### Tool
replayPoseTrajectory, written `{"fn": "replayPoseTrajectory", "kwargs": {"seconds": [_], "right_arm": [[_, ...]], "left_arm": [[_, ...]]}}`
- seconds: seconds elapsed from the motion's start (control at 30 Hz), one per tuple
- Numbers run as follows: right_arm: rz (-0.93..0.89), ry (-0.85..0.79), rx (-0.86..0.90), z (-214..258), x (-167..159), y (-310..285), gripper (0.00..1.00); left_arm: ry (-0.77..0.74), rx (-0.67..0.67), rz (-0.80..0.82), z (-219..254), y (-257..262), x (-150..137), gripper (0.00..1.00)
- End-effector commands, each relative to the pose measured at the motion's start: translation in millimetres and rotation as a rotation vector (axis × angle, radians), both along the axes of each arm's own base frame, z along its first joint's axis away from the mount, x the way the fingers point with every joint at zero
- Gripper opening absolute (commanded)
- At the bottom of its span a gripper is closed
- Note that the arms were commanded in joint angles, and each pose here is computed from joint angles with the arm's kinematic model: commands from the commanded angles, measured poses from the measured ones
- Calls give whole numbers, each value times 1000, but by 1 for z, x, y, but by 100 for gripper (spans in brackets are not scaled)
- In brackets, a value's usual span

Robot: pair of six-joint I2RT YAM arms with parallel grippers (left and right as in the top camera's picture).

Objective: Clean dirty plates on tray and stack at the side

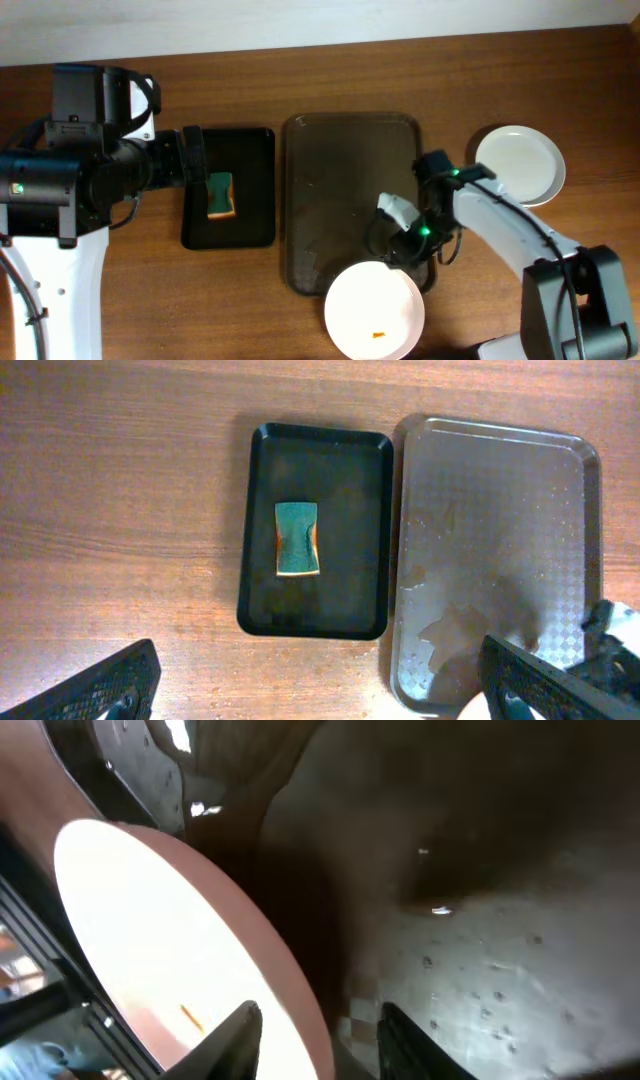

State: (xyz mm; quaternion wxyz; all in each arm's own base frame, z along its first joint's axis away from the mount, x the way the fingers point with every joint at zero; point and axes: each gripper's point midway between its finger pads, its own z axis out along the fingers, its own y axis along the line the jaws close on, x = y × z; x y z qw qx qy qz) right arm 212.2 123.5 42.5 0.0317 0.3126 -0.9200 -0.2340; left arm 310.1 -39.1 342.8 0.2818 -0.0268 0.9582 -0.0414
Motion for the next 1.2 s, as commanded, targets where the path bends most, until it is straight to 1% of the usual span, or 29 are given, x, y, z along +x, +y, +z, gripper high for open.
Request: {"fn": "replayPoseTrajectory", "kwargs": {"seconds": [0.0,0.03,0.07,0.13,0.2,0.3,0.33,0.37,0.4,0.43,0.47,0.53,0.63,0.7,0.73,0.77,0.8,0.83,0.87,0.9,0.93,0.97,1.0,1.03,1.1,1.17], "right_arm": [[-4,2,-95,-24,-12,0,40],[8,-20,-112,-27,-10,0,36],[-6,-47,-145,-29,-3,-3,23],[-78,-71,-179,-27,11,-5,4],[-150,-114,-185,-20,30,-2,4],[-252,-253,-158,-3,77,6,4],[-290,-288,-174,-2,88,4,4],[-376,-368,-231,0,108,-7,4],[-435,-420,-269,3,121,-15,4],[-496,-449,-296,5,129,-21,4],[-616,-461,-335,6,136,-32,4],[-791,-429,-345,0,142,-41,4],[-875,-363,-373,-23,142,-49,4],[-906,-307,-400,-38,137,-54,5],[-926,-300,-402,-39,137,-57,6],[-956,-294,-398,-38,138,-59,15],[-985,-287,-391,-36,139,-61,29],[-995,-267,-362,-35,141,-61,35],[-989,-252,-357,-34,140,-63,36],[-990,-257,-349,-31,144,-67,39],[-944,-280,-336,-28,149,-68,46],[-834,-304,-288,-25,154,-61,49],[-604,-346,-192,-21,156,-42,50],[-530,-372,-161,-20,158,-37,50],[-470,-425,-161,-19,165,-37,50],[-404,-508,-147,-16,180,-34,49]], "left_arm": [[-13,-10,-9,4,-2,-1,100],[-13,-9,-9,4,-2,-1,100],[-13,-9,-9,4,-2,-1,100],[-13,-9,-9,4,-2,-1,100],[-13,-9,-9,4,-2,-1,100],[-13,-9,-9,4,-2,-1,100],[-13,-9,-9,4,-2,-1,100],[-13,-10,-9,4,-2,-1,100],[-13,-9,-9,4,-2,-1,100],[-13,-9,-9,4,-2,-1,100],[-13,-9,-9,4,-2,-1,100],[-13,-9,-9,4,-2,-1,100],[-13,-9,-9,4,-2,-1,100],[-13,-9,-9,4,-2,-1,100],[-13,-9,-9,4,-2,-1,100],[-13,-9,-9,4,-2,-1,100],[-13,-9,-9,4,-2,-1,100],[-13,-9,-9,4,-2,-1,100],[-13,-9,-9,4,-2,-1,100],[-13,-9,-9,4,-2,-1,100],[-13,-9,-9,4,-2,-1,100],[-13,-9,-9,4,-2,-1,100],[-13,-10,-9,4,-2,-1,100],[-17,-10,-9,4,-2,-1,100],[-16,-10,-9,4,-2,-1,100],[-16,-12,-8,4,-2,-1,100]]}}
